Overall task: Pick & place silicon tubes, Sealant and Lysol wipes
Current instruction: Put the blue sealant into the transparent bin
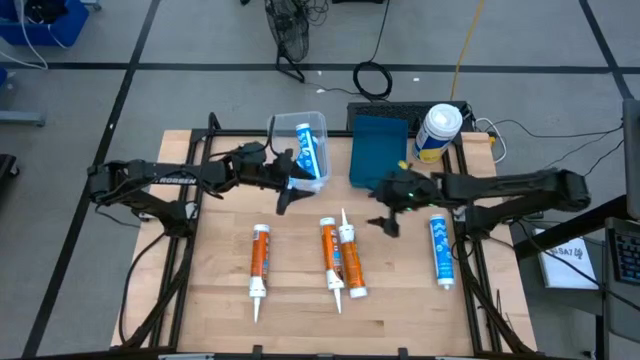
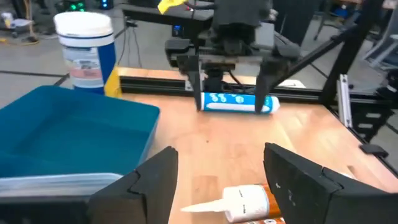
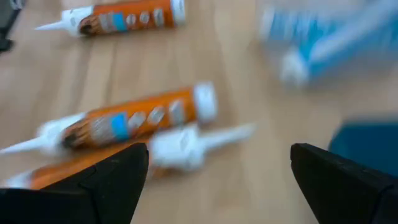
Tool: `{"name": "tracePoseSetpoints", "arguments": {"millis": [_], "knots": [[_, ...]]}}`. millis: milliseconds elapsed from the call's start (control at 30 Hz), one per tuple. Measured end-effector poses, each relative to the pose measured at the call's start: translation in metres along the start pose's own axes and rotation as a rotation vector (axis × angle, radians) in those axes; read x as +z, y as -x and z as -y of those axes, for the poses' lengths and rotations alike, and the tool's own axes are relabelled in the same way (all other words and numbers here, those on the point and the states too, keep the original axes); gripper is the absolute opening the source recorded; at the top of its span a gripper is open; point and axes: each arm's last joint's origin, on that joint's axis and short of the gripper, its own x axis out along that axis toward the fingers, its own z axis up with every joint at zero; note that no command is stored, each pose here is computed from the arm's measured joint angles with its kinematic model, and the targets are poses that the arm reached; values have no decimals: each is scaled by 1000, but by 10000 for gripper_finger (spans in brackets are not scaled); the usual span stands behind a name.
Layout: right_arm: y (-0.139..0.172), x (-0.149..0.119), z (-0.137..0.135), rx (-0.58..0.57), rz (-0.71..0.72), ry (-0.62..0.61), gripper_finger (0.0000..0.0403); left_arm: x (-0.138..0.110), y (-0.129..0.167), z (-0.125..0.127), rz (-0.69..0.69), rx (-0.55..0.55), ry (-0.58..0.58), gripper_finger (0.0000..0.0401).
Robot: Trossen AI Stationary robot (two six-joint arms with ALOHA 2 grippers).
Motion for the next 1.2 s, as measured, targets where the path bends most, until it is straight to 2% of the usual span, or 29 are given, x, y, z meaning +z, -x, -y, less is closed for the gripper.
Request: {"name": "tracePoseSetpoints", "arguments": {"millis": [133,300,400,733,900,1200], "knots": [[21,-26,-8,-35,-232,-232,368,-3,-1,2,-31,7,-39,241],[43,-65,-8,-282,-610,-582,368,-3,-1,2,-30,16,-57,237],[58,-80,-10,-468,-762,-747,368,-3,-1,2,-31,17,-75,235],[51,-96,-31,-624,-773,-968,365,-4,-1,2,-42,15,-116,239],[39,-111,-44,-690,-861,-1068,365,-5,-1,2,-49,14,-153,241],[16,-128,-64,-899,-1045,-1240,364,-12,0,2,-122,3,-216,236]]}}
